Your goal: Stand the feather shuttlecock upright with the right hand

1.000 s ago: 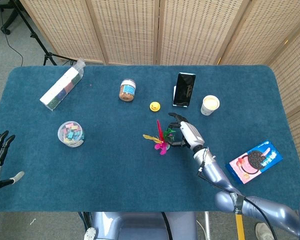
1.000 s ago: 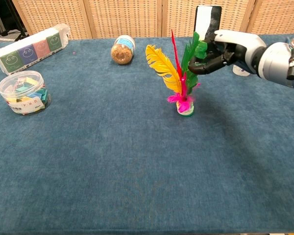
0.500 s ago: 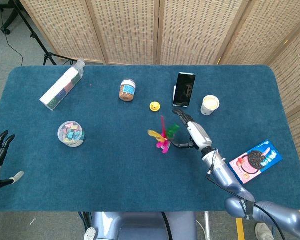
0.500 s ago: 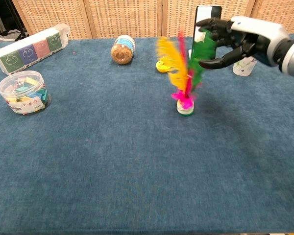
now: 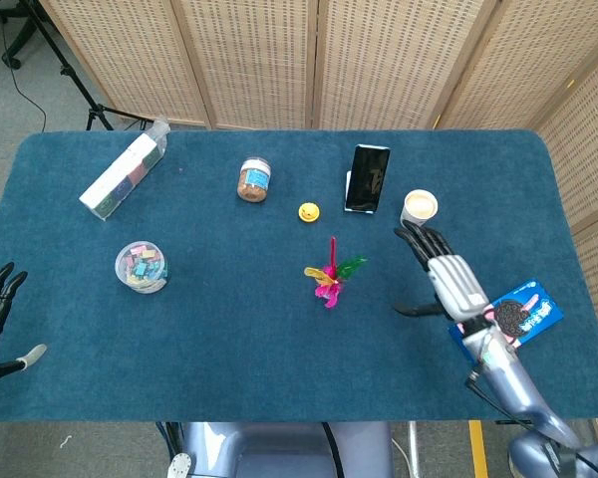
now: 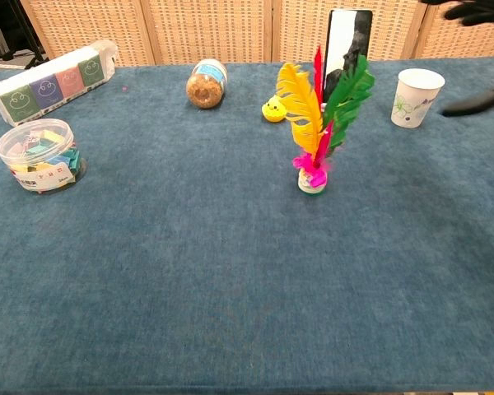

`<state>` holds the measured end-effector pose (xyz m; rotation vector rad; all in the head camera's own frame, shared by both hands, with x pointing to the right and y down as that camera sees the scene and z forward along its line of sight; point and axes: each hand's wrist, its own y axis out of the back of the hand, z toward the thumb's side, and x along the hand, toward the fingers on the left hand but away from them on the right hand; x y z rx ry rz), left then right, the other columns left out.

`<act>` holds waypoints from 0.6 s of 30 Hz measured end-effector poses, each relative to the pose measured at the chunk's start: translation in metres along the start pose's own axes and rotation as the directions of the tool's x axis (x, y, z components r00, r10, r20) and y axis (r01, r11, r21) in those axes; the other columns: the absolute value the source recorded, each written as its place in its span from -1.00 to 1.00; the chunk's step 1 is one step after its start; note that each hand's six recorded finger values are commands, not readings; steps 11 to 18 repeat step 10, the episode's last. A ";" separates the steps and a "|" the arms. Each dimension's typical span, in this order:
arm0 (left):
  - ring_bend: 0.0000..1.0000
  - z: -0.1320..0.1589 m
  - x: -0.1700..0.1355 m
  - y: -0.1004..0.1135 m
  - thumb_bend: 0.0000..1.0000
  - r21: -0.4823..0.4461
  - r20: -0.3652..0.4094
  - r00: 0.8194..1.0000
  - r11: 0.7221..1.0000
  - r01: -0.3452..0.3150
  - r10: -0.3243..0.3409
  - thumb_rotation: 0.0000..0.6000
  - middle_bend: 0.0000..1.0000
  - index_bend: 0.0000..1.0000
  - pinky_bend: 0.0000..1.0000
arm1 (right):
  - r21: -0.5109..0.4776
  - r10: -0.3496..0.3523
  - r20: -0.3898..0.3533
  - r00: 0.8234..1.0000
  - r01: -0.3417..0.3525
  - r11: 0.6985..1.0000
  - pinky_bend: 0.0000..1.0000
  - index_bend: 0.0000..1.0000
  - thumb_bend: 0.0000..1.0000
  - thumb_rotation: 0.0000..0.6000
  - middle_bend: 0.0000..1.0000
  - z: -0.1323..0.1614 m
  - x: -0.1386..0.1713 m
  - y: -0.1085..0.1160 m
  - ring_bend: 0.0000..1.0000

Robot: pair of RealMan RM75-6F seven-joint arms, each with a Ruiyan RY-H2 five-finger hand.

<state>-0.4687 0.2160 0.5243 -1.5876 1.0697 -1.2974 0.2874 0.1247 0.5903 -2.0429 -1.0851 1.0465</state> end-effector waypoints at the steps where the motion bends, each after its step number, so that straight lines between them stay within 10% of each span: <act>1: -1.00 0.000 0.000 0.000 -1.00 0.000 0.000 1.000 1.000 0.000 0.000 1.00 -1.00 -1.00 -1.00 | 0.043 -0.013 0.005 1.000 0.013 0.999 -1.00 -1.00 -1.00 1.00 -1.00 -0.005 0.010 0.001 -1.00; 9: -1.00 -0.004 0.002 -0.006 -1.00 0.013 -0.024 0.999 0.999 0.030 -0.030 1.00 -1.00 -1.00 -1.00 | 0.360 -0.123 0.101 0.987 0.079 0.930 -1.00 -1.00 -1.00 1.00 -1.00 -0.058 0.097 0.003 -1.00; 18: -1.00 -0.005 0.002 -0.007 -1.00 0.012 -0.027 0.999 0.999 0.035 -0.035 1.00 -1.00 -1.00 -1.00 | 0.376 -0.129 0.107 0.986 0.081 0.923 -1.00 -1.00 -1.00 1.00 -1.00 -0.061 0.103 0.002 -1.00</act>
